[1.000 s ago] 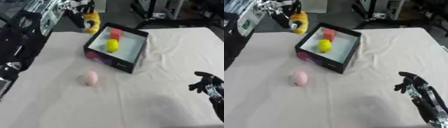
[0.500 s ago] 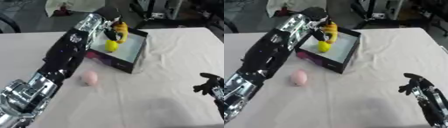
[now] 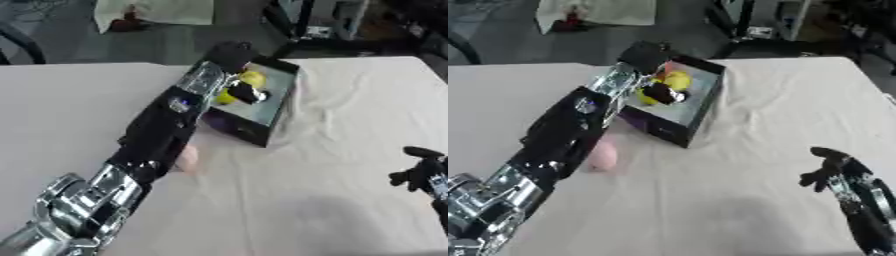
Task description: Pick up objects on the table and place them in the box.
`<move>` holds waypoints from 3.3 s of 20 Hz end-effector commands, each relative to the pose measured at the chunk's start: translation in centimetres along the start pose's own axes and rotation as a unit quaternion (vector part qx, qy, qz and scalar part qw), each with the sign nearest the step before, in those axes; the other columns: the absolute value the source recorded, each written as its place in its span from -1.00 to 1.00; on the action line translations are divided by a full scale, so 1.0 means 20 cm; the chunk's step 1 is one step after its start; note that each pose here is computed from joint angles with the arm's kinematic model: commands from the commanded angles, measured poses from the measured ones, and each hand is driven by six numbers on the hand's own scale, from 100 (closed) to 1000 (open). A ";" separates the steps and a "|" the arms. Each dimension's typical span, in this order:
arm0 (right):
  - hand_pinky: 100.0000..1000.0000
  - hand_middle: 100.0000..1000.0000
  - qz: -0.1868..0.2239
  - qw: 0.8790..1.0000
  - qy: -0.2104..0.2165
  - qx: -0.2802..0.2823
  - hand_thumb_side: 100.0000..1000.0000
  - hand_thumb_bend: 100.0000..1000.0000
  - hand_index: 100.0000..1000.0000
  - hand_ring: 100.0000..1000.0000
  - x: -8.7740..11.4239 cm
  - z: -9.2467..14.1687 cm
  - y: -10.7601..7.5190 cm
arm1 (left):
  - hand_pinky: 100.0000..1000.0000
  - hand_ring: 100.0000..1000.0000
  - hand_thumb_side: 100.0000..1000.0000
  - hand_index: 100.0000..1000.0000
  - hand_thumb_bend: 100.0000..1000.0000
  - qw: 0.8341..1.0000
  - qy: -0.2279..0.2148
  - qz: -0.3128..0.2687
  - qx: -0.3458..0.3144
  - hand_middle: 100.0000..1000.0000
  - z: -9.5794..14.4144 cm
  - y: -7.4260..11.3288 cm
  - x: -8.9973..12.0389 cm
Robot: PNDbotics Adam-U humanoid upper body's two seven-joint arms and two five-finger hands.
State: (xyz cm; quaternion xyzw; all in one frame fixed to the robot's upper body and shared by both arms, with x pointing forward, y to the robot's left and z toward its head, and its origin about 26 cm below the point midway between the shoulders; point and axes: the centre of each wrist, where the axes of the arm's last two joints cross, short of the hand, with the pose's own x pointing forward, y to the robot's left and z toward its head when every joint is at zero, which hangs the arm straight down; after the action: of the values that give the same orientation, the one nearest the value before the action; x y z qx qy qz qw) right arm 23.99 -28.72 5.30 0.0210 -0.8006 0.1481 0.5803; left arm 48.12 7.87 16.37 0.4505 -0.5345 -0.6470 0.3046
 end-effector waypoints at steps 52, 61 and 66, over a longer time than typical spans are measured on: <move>0.31 -0.50 0.015 1.000 0.011 -0.013 0.34 -1.00 0.52 -0.07 0.00 0.04 -0.02 | -0.16 -0.42 -0.63 0.06 -0.59 0.993 -0.062 -0.012 -0.099 -0.28 0.15 0.35 -0.26; 0.31 -0.50 0.003 1.000 0.004 -0.002 0.36 -1.00 0.52 -0.08 0.00 0.01 0.00 | 0.31 0.13 0.47 0.64 -0.09 0.999 0.024 0.003 0.038 0.31 0.01 0.01 -0.03; 0.31 -0.50 0.006 1.000 0.004 -0.008 0.34 -1.00 0.52 -0.08 0.00 0.01 -0.02 | 0.42 0.40 0.91 0.79 -0.22 0.995 0.039 0.033 0.088 0.60 0.05 0.06 -0.17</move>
State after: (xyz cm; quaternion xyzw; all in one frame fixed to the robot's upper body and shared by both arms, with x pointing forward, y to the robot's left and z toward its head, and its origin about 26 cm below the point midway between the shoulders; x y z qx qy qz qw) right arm 23.62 -28.87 4.78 0.0146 -0.7932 0.1440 0.5915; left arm 48.25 9.89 16.36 0.4674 -0.5759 -0.5917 0.3160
